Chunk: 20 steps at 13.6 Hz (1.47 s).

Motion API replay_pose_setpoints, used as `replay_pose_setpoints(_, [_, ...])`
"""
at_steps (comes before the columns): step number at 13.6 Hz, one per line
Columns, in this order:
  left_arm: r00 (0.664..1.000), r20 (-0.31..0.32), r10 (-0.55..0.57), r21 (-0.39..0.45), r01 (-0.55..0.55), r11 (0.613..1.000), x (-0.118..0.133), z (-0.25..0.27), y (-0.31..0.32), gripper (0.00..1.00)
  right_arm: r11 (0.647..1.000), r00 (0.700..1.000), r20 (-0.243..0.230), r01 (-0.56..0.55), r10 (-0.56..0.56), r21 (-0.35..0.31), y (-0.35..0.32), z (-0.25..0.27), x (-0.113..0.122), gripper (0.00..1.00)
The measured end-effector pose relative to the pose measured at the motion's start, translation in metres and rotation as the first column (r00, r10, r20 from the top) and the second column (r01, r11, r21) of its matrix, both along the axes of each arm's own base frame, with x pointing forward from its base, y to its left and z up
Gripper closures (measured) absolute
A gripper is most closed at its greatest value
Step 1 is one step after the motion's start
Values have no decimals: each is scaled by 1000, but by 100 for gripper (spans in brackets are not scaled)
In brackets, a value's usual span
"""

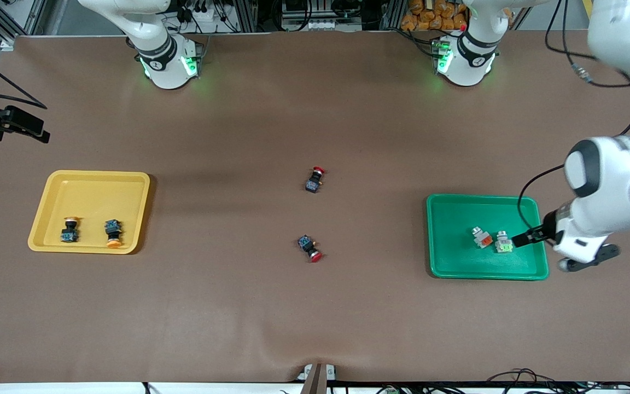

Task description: Place green and yellow buttons in trays

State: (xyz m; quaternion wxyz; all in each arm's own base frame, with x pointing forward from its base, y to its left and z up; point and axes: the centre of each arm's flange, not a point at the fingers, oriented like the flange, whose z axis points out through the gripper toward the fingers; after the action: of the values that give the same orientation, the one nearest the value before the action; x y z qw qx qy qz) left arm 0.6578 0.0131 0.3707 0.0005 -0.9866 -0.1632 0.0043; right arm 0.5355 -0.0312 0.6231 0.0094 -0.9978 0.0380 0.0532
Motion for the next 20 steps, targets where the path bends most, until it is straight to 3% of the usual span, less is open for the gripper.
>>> replay_pose_setpoints(5, [996,79,-36,8,35,999,-10,132,0,0,1000,1000,6,6,-6,-1,0,4,0,0])
replay_pose_setpoints(9, [993,104,-56,14,55,998,-36,202,1,0,1000,1000,8,7,-7,0,0,10,-1,0])
replay_pose_setpoints(16, [992,108,-69,16,67,998,-67,266,-5,0,1000,997,-78,13,-12,4,-2,11,-11,0])
replay_pose_setpoints(20, [987,70,-147,20,145,989,-97,290,-17,0,1000,999,-50,4,-4,5,3,12,-7,0])
